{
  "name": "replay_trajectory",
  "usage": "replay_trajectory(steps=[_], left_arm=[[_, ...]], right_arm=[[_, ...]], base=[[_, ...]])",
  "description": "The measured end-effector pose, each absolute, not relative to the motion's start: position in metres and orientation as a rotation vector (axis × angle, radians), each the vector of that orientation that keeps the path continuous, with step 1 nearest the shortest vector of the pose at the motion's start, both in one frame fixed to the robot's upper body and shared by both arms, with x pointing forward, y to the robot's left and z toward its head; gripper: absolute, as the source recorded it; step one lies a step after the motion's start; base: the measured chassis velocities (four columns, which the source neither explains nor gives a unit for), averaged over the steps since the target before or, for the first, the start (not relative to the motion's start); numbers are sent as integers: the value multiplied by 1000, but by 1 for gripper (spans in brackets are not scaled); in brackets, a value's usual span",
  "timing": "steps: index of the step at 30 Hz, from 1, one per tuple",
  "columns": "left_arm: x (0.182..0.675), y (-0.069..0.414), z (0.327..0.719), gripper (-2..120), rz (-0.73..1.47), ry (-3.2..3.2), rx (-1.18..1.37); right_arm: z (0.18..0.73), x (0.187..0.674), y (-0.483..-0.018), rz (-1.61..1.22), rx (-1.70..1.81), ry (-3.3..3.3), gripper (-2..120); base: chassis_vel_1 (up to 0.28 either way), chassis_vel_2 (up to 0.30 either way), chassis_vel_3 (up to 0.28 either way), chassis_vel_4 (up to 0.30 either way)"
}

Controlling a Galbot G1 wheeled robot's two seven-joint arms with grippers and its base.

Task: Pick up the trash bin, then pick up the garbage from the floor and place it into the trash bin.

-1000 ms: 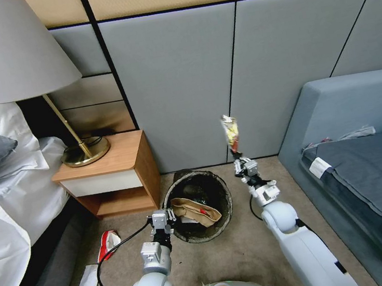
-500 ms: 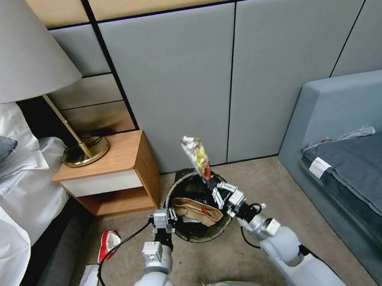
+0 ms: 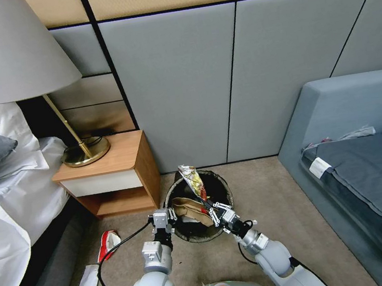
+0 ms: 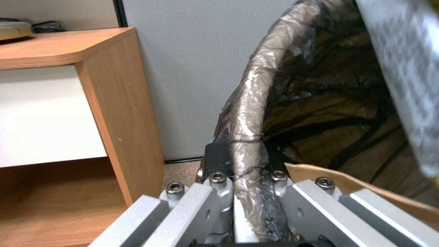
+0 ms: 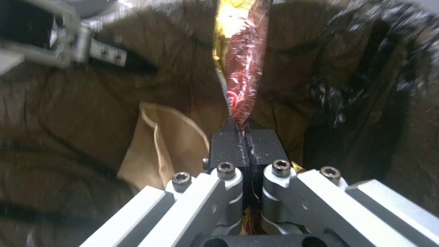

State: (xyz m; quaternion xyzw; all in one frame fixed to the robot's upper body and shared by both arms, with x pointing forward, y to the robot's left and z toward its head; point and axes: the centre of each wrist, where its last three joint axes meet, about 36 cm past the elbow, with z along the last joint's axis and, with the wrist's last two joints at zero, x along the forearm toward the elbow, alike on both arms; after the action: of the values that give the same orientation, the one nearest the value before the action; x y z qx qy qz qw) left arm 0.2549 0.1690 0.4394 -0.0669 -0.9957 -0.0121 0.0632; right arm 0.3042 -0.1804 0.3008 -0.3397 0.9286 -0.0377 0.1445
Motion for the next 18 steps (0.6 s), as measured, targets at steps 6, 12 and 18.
replay_trajectory(steps=[6,12,18], left_arm=[[255,169,440,0,-36,-3008,-202],[255,170,440,0,-35,-3010,-201],[255,170,441,0,-34,-3011,-199]], right_arm=[[297,304,-181,-114,-974,2689,0],[298,304,-183,-127,-968,2693,17],[299,305,-182,-129,-963,2692,37]], base=[[0,0,0,0],[0,0,0,0],[0,0,0,0]])
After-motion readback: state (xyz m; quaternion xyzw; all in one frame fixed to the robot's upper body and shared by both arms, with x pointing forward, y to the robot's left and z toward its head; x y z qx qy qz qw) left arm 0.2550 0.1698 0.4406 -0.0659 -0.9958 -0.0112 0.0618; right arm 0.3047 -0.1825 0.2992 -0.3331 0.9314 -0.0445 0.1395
